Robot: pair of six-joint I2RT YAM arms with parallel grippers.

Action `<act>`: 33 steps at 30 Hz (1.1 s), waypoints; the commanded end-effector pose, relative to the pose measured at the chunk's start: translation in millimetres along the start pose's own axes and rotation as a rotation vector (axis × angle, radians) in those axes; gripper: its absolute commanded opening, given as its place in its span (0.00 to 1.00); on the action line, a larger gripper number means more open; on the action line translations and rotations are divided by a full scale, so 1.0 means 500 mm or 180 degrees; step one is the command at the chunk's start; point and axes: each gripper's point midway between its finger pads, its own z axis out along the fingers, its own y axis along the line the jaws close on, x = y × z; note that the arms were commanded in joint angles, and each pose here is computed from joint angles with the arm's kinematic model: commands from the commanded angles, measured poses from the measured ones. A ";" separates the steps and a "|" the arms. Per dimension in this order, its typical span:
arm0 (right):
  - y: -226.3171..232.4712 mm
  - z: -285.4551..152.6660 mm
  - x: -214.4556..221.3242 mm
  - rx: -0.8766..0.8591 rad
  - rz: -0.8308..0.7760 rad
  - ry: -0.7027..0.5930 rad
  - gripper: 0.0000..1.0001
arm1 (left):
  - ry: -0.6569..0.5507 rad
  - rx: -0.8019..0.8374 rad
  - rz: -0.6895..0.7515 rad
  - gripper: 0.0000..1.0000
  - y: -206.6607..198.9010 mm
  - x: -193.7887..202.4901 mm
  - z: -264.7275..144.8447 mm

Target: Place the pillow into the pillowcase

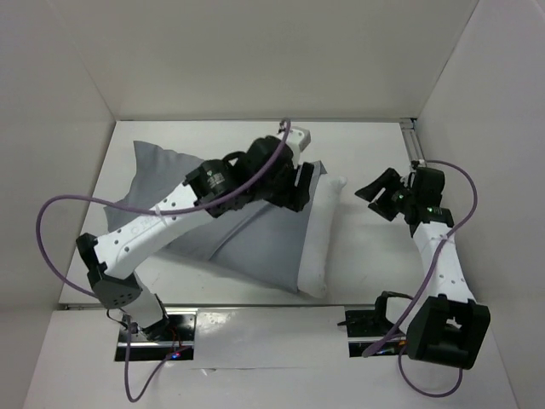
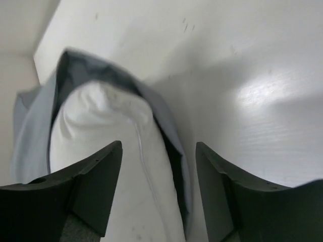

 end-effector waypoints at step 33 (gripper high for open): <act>0.247 -0.016 0.321 -0.1973 -0.0549 0.1507 0.11 | 0.0483 0.1188 0.0155 0.00 -0.277 0.076 0.006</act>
